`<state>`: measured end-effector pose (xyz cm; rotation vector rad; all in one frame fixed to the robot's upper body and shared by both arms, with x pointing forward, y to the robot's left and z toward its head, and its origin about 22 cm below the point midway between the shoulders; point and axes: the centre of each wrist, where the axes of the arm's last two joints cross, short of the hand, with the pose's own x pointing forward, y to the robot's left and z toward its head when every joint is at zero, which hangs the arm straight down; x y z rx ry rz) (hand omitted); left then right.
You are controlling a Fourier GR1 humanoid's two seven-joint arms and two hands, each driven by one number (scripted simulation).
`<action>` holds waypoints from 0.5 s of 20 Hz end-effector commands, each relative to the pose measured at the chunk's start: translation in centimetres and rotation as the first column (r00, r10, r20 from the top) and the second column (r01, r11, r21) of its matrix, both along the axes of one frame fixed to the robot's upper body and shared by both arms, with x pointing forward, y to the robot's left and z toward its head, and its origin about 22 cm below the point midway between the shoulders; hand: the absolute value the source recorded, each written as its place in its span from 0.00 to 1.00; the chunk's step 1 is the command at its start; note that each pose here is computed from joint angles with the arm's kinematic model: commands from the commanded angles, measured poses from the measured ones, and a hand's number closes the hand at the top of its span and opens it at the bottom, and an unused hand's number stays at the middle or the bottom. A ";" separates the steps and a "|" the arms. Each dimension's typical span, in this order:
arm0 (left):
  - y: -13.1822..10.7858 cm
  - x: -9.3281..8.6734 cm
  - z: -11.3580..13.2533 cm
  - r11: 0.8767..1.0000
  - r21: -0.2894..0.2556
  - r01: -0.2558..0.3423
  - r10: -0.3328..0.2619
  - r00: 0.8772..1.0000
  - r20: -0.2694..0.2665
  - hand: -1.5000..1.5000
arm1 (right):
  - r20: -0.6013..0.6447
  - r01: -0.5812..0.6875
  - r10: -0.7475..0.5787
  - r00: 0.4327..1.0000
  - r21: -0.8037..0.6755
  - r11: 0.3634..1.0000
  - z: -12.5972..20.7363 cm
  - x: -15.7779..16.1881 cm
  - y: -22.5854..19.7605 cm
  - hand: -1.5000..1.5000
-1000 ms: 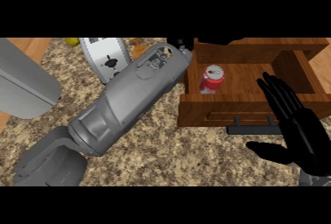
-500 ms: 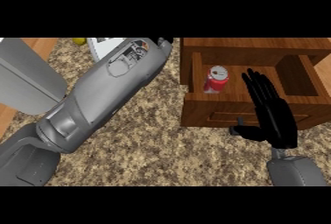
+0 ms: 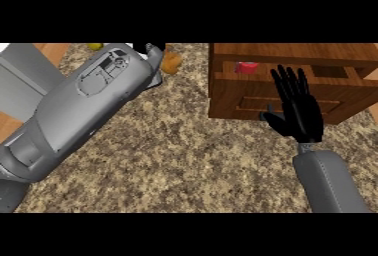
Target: Pick up the can, place it into the drawer and close the drawer
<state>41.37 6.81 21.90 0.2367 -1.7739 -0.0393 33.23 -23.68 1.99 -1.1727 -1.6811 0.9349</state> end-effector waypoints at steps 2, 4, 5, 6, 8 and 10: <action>1.8 -0.8 -1.2 1.000 0.019 -0.007 0.008 1.000 -0.023 0.00 | -0.043 0.046 -0.047 0.998 -0.022 0.999 -3.2 1.9 0.4 0.00; 3.4 -1.0 0.3 1.000 0.009 -0.007 0.007 1.000 -0.022 0.00 | -0.012 0.060 -0.060 0.998 -0.044 0.997 -1.9 3.8 -0.1 0.00; 3.3 -1.1 -0.2 1.000 0.004 -0.013 0.013 0.999 -0.036 0.00 | 0.013 0.051 -0.050 0.999 -0.045 0.998 -3.4 3.4 0.5 0.00; 3.2 -2.1 0.2 1.000 0.027 0.008 -0.007 1.000 -0.026 0.00 | 0.014 0.084 -0.083 0.996 -0.031 0.996 -2.6 4.2 -0.3 0.00; 4.3 -2.2 -0.7 1.000 0.004 -0.007 0.008 0.999 -0.042 0.00 | 0.041 0.056 -0.054 0.998 -0.037 0.998 -3.0 4.9 1.7 0.00; 5.4 -2.7 -0.8 1.000 0.009 0.004 -0.003 0.999 -0.049 0.00 | 0.047 0.083 -0.082 0.995 -0.015 0.996 -1.5 6.5 1.0 0.00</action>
